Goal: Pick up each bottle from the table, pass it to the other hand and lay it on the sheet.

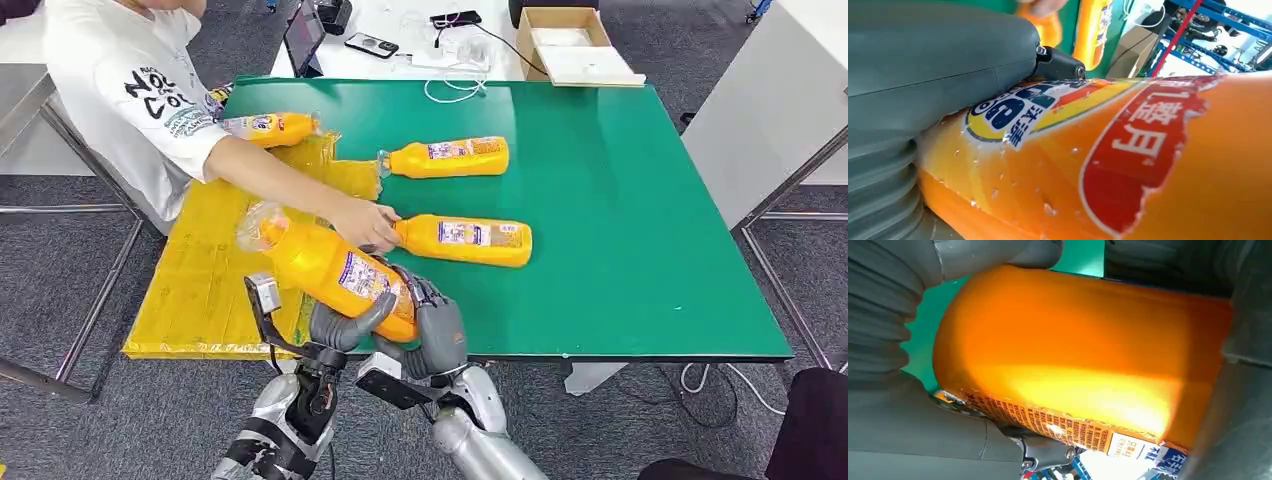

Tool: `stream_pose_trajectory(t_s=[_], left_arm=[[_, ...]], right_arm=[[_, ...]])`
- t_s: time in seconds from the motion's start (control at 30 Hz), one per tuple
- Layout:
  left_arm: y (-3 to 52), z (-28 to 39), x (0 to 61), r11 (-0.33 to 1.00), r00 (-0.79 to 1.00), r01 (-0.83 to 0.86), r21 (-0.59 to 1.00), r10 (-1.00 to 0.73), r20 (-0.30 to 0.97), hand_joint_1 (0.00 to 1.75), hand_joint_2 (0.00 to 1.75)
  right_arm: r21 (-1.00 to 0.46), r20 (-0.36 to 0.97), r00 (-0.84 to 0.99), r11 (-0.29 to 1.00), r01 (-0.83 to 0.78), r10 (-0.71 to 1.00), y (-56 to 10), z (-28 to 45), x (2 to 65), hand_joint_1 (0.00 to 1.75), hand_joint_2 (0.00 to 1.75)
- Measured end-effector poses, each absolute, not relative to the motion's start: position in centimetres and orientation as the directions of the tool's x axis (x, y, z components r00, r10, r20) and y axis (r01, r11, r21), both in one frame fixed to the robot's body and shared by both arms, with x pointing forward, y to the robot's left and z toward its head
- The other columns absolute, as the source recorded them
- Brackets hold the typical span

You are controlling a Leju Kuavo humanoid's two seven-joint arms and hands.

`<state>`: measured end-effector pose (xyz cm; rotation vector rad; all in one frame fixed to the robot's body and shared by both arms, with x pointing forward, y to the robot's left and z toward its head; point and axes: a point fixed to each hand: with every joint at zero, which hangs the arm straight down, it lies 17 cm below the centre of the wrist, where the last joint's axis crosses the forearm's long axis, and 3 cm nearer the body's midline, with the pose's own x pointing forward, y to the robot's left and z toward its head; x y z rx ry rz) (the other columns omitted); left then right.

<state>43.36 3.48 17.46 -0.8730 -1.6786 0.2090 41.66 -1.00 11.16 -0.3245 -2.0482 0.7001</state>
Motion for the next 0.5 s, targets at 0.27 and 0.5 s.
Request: stream_pose_trajectory(t_s=[0.27, 0.5], left_arm=[[3.54, 17.39, 43.35, 0.705, -0.047, 0.43, -0.563, 0.641, 0.766, 1.75, 1.75], [4.09, 17.36, 43.47, 0.7, -0.049, 0.414, -0.582, 0.656, 0.753, 1.75, 1.75]], right_arm=[[-0.598, 0.686, -0.547, 0.8, -0.047, 0.48, -0.83, 11.08, 41.65, 1.75, 1.75], [-0.602, 0.688, -0.543, 0.797, -0.054, 0.482, -0.69, 10.88, 41.68, 1.75, 1.75]])
